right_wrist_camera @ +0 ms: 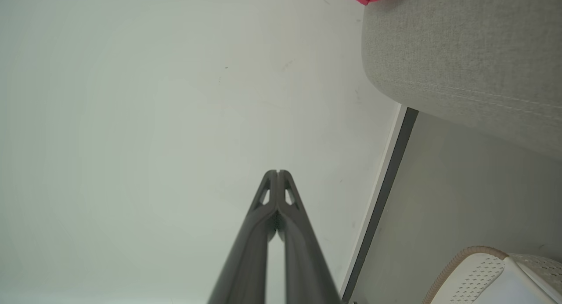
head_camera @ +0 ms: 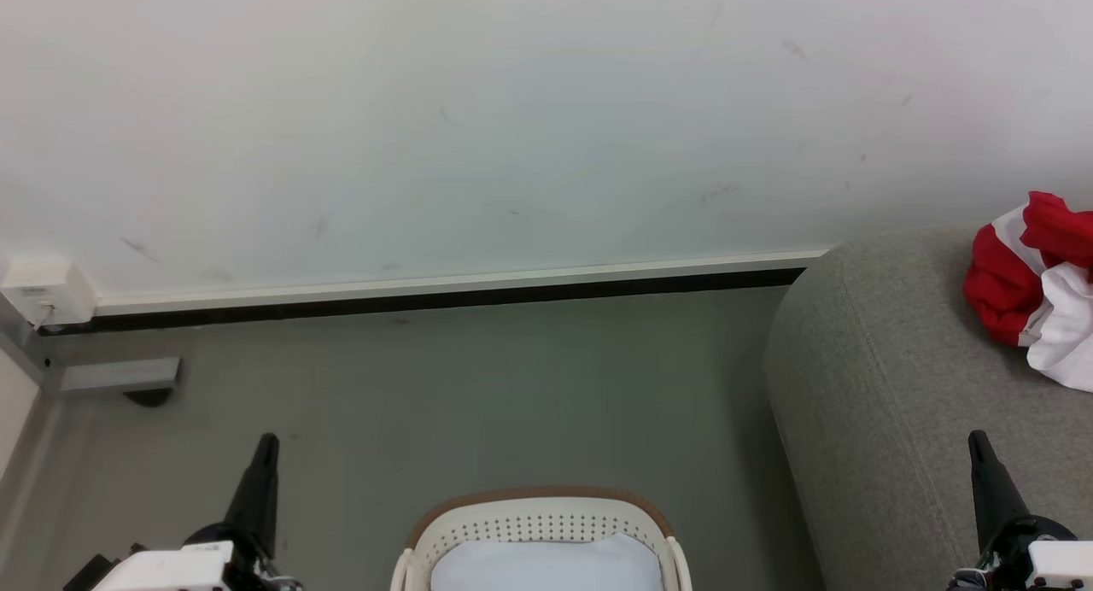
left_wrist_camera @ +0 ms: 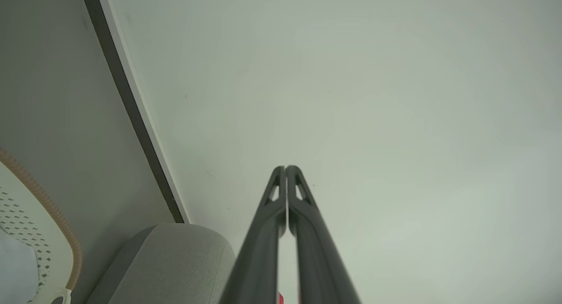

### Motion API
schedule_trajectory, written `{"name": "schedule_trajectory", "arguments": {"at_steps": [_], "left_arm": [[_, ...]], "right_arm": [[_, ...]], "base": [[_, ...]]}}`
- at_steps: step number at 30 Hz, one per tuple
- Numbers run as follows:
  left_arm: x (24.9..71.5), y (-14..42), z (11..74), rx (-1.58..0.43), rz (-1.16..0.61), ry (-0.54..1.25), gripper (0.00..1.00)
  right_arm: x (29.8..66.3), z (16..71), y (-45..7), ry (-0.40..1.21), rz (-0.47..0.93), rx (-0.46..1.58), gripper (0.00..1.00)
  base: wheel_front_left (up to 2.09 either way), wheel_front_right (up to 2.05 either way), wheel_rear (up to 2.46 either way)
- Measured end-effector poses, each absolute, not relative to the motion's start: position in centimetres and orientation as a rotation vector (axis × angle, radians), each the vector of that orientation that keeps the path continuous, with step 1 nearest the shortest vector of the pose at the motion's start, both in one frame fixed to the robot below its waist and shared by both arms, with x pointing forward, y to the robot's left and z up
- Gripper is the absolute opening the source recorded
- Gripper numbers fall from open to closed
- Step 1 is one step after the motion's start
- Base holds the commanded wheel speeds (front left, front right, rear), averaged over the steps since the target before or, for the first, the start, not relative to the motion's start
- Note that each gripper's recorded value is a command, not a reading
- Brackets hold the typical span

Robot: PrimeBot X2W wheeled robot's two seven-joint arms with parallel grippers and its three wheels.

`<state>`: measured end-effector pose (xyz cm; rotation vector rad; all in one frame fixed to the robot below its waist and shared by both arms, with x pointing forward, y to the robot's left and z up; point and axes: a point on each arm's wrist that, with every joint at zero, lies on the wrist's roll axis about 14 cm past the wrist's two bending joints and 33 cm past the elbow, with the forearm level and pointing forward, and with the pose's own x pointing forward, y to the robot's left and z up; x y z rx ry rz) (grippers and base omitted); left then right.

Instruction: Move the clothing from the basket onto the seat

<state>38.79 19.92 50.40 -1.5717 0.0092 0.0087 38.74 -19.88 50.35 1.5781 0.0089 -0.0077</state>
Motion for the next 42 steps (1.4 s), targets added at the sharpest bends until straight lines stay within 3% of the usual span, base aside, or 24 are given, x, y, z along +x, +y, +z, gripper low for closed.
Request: {"name": "schedule_trajectory", "arguments": {"at_steps": [42], "left_arm": [[38.8,19.91,50.42,-1.571,0.008,0.009,0.0]], "right_arm": [[38.75,50.38,-19.88,0.008,-0.007,1.578,0.0]], "base": [[0.0,0.0,0.0]]}}
